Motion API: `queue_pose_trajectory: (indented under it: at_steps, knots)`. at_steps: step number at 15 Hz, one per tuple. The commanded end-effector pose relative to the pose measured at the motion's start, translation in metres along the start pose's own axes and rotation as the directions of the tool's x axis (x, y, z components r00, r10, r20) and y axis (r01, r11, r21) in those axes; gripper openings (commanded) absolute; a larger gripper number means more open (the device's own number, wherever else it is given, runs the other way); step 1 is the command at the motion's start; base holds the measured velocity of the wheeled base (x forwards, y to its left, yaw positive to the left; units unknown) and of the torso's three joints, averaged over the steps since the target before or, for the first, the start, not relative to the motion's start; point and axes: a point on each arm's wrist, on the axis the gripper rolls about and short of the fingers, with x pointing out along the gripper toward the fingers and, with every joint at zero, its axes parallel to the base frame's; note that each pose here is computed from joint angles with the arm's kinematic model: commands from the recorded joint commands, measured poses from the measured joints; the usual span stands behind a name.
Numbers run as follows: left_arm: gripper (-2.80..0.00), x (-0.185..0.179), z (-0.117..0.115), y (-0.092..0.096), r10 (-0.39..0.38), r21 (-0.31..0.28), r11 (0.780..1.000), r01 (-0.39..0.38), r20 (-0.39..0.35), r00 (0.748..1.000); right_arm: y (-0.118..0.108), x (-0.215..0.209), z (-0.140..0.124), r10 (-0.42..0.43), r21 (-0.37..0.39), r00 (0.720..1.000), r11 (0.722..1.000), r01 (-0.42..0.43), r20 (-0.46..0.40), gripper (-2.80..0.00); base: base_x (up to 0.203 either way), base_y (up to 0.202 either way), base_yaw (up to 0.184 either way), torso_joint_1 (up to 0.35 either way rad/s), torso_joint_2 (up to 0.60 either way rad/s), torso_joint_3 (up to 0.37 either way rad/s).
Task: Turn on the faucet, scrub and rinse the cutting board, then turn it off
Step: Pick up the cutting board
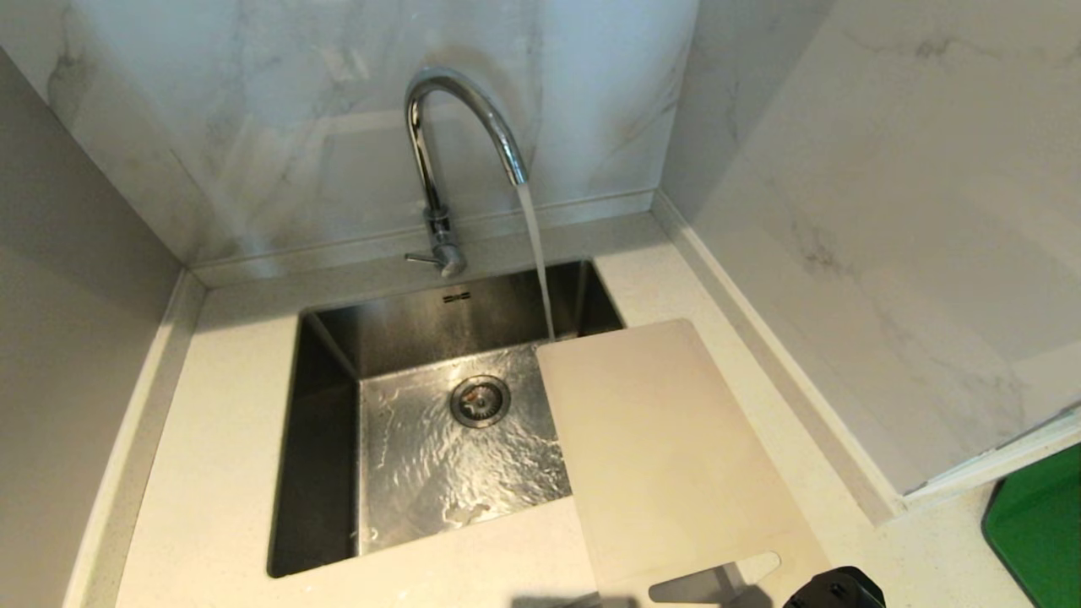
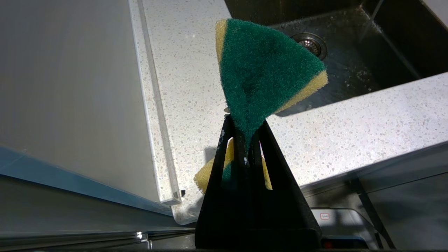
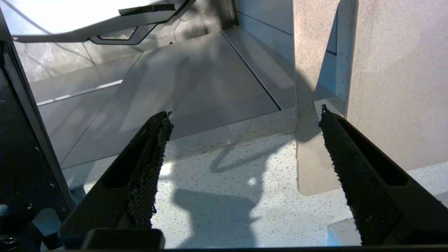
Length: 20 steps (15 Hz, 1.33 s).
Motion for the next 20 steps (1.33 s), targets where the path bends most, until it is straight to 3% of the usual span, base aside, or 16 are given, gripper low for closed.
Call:
queue_pose_trajectory:
  at_steps: [1, 6, 20]
  knots:
    - [-2.8, 0.0, 0.0, 0.0, 0.001, 0.001, 1.0, -0.001, 0.0, 1.0, -0.001, 0.002, -0.001, 0.005, -0.031, 1.0, 1.0, -0.005, -0.014, 0.0, 0.0, 0.0, 0.0, 0.0, 0.0, 0.0]
    - [-2.8, 0.0, 0.0, 0.0, 0.001, -0.001, 1.0, -0.001, 0.0, 1.0, -0.024, 0.019, -0.006, -0.056, -0.141, 0.998, 0.989, 0.05, -0.037, 0.0, 0.0, 0.0, 0.0, 0.0, 0.0, 0.0]
    - [-2.8, 0.0, 0.0, 0.0, 0.001, -0.001, 1.0, -0.001, 0.0, 1.0, -0.02, 0.041, -0.003, 0.041, -0.165, 0.997, 0.985, -0.051, -0.066, 0.0, 0.0, 0.0, 0.0, 0.0, 0.0, 0.0]
